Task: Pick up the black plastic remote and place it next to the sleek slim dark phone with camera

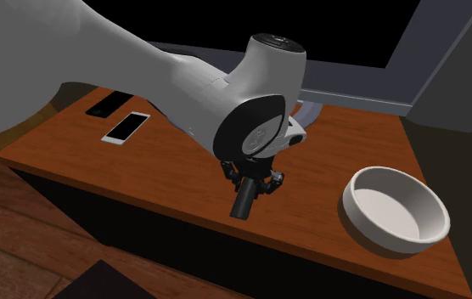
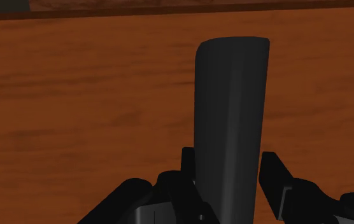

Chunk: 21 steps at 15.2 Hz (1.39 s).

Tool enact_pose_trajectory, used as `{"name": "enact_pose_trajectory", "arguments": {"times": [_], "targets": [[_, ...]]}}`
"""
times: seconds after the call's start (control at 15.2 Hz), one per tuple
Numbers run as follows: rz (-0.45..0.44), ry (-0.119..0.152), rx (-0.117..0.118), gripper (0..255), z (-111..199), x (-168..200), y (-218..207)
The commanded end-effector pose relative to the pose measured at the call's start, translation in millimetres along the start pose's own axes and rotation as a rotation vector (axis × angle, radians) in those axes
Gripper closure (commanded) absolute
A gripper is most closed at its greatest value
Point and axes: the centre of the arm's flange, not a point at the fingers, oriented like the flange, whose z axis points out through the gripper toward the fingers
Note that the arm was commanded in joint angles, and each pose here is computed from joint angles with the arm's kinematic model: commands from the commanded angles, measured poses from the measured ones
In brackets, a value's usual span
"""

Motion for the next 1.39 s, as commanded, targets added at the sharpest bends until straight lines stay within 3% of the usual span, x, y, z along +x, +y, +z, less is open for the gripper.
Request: {"name": "enact_pose_trajectory", "arguments": {"times": [0.0,1.32], "targets": [[-0.001,-0.004,0.002,255,2,-1,-1],[-0.001,-0.004,0.002,255,-85,-1,-21]]}}
